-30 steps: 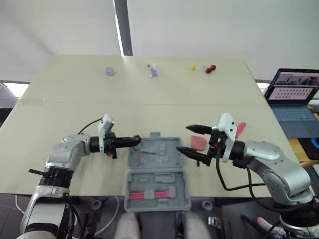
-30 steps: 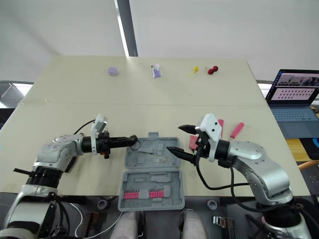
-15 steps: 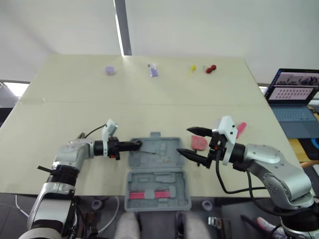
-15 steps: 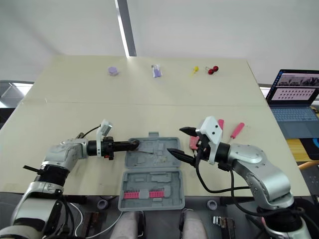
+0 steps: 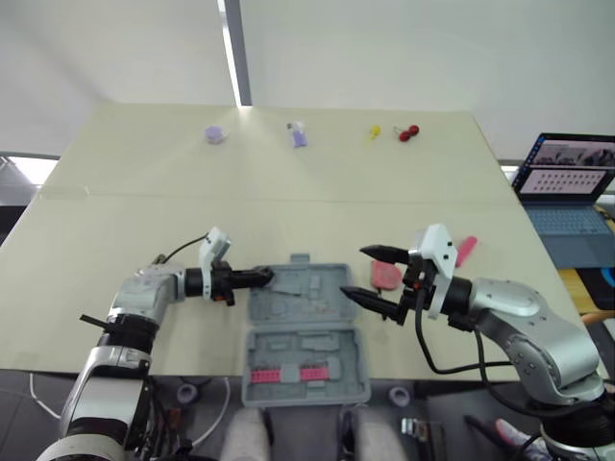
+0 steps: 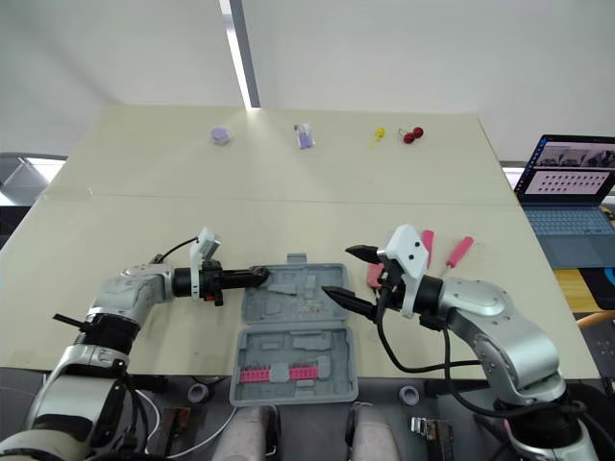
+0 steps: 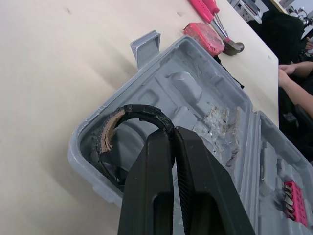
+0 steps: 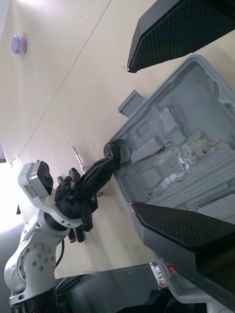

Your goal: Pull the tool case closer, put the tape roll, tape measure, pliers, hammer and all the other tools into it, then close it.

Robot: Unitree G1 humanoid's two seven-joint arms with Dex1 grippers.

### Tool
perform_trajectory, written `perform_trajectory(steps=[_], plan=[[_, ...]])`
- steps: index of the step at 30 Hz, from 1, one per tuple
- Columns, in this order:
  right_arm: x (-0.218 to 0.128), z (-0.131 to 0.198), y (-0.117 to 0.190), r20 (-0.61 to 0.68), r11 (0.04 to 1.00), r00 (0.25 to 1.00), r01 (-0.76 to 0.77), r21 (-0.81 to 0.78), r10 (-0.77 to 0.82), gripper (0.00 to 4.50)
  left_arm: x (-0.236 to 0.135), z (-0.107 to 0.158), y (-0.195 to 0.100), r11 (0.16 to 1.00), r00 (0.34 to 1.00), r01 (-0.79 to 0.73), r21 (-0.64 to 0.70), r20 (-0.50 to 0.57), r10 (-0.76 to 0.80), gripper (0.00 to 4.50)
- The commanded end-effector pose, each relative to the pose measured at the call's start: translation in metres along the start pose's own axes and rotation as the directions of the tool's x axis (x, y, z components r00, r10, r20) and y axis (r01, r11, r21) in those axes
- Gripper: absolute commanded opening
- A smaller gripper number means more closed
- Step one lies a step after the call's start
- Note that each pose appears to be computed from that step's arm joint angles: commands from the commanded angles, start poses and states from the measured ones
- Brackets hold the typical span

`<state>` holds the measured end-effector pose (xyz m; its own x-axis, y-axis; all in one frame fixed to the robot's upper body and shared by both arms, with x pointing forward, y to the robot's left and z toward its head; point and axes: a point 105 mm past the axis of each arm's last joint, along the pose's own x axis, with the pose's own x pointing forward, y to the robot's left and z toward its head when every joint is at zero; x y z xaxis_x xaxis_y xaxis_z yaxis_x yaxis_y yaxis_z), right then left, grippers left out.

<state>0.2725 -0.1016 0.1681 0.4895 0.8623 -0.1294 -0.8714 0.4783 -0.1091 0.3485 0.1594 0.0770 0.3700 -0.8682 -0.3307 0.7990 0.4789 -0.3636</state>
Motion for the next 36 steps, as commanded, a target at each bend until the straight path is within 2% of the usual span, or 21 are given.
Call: perform_trajectory(steps=[1,17,18,19,21,27,36], plan=[[-0.002,0.012,0.003,0.043,0.999,0.999,0.007,-0.041,-0.005,4.50,-0.001,0.005,0.002,1.000,1.000,-0.007,0.030,0.003,0.007,0.09],[-0.002,0.012,0.001,0.042,0.999,0.999,0.012,-0.041,-0.011,4.50,0.004,0.003,0.007,0.997,0.999,-0.027,0.074,-0.017,0.029,0.09],[-0.002,0.012,0.001,0.042,0.999,0.999,0.013,-0.041,-0.011,4.50,0.004,0.004,0.006,0.997,0.999,-0.027,0.078,-0.017,0.029,0.76],[-0.002,0.012,0.001,0.042,0.999,0.999,0.013,-0.042,-0.011,4.50,0.004,0.004,0.006,0.996,0.999,-0.028,0.083,-0.018,0.030,1.08],[-0.002,0.012,0.001,0.042,0.999,0.999,0.012,-0.042,-0.010,4.50,0.004,0.003,0.007,0.995,0.999,-0.028,0.093,-0.020,0.030,2.02],[-0.001,0.013,0.001,0.042,0.999,0.999,0.008,-0.042,-0.006,4.50,0.002,0.003,0.006,0.994,0.999,-0.025,0.108,-0.024,0.028,2.02],[-0.002,0.014,0.001,0.044,0.999,0.999,0.005,-0.041,-0.003,4.50,-0.011,0.020,-0.003,0.988,0.999,-0.022,0.150,0.029,0.018,2.02]])
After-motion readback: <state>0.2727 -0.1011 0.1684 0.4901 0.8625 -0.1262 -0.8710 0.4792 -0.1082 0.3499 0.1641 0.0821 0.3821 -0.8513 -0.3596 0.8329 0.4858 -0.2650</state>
